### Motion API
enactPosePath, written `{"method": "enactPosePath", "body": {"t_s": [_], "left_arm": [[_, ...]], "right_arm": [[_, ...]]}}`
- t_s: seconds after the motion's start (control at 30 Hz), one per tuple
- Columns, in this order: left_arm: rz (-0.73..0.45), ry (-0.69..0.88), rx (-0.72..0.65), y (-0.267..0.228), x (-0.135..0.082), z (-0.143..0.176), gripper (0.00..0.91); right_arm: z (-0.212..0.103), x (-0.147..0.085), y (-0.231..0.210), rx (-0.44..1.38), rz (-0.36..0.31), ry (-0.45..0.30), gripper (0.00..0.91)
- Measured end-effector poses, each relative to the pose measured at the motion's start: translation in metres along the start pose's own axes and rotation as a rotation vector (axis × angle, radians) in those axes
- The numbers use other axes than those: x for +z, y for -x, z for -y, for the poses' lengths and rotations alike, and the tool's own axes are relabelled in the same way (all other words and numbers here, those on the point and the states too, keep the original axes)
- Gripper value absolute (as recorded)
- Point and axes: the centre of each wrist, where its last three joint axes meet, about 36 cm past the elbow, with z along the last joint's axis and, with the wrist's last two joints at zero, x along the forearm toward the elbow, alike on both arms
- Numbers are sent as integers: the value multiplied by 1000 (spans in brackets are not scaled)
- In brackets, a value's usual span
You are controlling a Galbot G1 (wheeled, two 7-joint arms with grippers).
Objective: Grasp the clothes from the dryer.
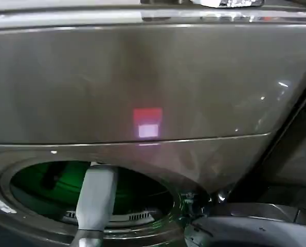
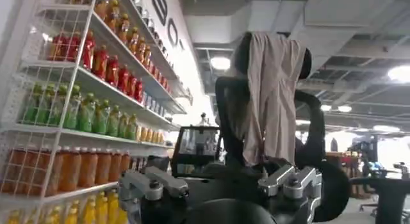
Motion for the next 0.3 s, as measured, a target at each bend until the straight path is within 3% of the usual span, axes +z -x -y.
{"method": "enactPosePath", "body": {"t_s": [0.3], "left_arm": [[-3, -10, 14, 1, 2, 0, 0]], "right_arm": [[-3, -5, 2, 22, -8, -9, 907]]}}
